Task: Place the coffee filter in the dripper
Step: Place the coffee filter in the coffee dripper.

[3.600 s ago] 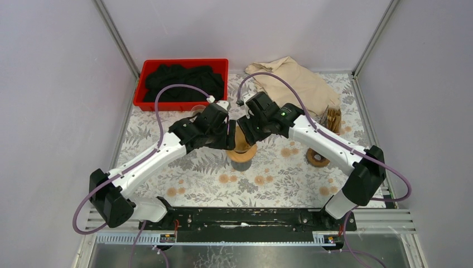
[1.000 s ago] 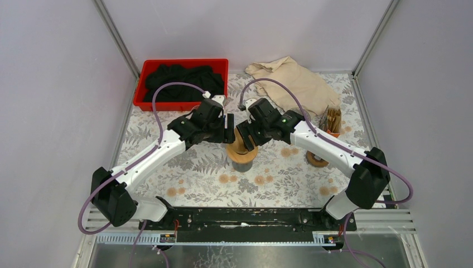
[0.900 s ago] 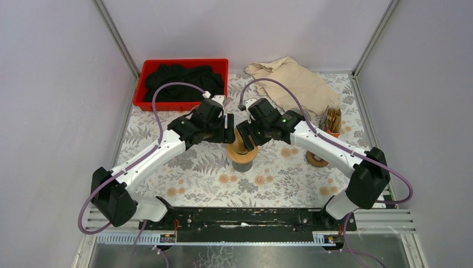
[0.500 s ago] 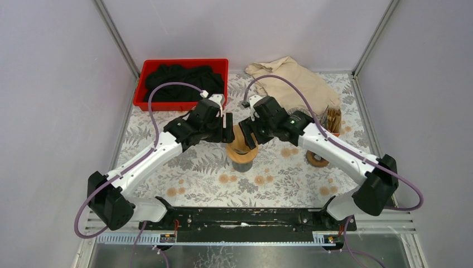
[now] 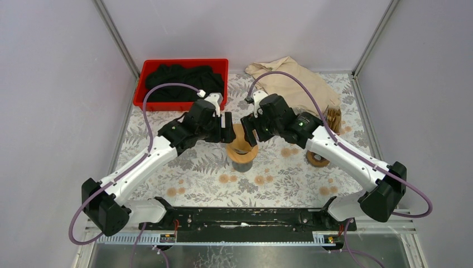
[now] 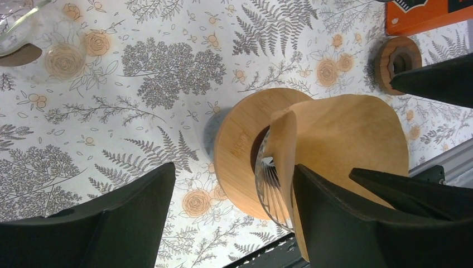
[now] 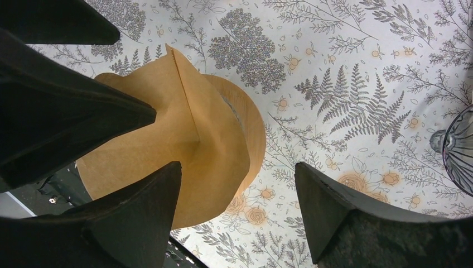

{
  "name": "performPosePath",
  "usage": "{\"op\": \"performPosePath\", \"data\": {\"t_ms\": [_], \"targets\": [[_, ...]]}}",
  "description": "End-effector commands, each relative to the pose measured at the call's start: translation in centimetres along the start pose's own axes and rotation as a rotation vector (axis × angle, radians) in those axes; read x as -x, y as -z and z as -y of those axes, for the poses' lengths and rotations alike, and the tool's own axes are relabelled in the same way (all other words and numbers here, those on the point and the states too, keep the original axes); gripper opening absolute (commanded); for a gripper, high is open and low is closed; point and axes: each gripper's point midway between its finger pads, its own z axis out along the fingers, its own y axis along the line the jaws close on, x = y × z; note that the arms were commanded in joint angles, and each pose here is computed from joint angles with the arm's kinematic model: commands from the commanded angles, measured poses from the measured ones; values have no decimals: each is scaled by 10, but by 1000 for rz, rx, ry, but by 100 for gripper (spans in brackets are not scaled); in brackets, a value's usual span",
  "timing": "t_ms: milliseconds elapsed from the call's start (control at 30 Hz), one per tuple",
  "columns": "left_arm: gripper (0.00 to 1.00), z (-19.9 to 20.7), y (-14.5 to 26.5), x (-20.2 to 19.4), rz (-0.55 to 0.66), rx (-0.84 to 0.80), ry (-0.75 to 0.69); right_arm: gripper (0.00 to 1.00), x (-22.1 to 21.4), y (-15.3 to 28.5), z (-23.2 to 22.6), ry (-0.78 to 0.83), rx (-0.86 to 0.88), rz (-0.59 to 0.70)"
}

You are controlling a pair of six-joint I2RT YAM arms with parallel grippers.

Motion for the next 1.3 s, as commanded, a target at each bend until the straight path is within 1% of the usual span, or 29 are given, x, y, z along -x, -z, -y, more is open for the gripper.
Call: {"op": "performPosePath", "data": {"t_ms": [0,333,467,867,1067,1267], "targets": [[85,12,9,13,65,-71,1,82,8,-2,7,14,-28,44],[84,2,0,-15,-13,-60,4,80,-12,-19,17,26,-75,-19],[82,2,-5,-19,-37,-61,1,80,-18,-25,17,25,-76,-39],[82,-3,-10,-22,-47,-34,-3,80,-30,-33,22,35,-94,-71],[82,-3,-7,-21,-40,-36,-6,80,-26,-27,21,37,-95,-75],[82,-2,-6,-21,-38,-42,-6,81,-5,-7,11,32,-47,-6]]}}
